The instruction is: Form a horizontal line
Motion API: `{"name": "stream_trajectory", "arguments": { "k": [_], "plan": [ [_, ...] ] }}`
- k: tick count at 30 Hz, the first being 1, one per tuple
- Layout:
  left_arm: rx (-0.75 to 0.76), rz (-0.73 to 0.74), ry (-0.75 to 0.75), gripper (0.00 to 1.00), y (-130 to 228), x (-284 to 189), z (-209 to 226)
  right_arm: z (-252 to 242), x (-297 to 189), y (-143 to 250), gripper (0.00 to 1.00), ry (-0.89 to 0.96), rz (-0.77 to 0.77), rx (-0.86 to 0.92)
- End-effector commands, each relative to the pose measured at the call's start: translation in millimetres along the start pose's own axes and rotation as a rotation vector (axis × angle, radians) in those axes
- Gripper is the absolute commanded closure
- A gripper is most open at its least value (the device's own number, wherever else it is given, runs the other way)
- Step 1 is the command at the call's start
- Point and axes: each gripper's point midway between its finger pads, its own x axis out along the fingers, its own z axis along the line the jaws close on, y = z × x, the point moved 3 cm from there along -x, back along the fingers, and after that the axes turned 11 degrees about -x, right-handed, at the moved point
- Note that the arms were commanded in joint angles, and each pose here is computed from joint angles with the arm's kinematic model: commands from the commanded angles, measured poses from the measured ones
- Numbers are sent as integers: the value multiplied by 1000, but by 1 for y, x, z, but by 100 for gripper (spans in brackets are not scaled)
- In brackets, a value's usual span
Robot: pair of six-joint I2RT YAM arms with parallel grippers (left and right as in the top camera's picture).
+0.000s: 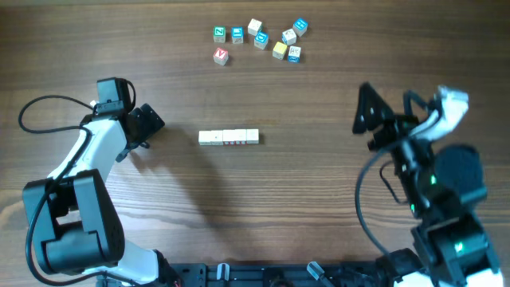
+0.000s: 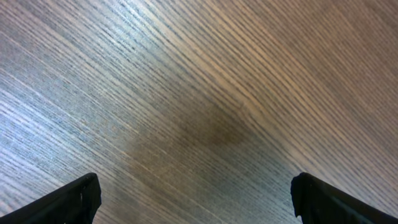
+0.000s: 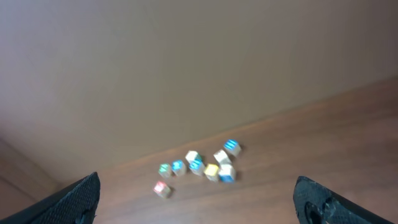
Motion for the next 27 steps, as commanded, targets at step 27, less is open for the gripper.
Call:
{"name": "stream_trajectory", "arguments": {
  "k": [27],
  "plan": [
    [-14, 1, -11, 0, 0, 2, 4, -39, -57, 67, 0, -101, -524, 61]
  ]
}}
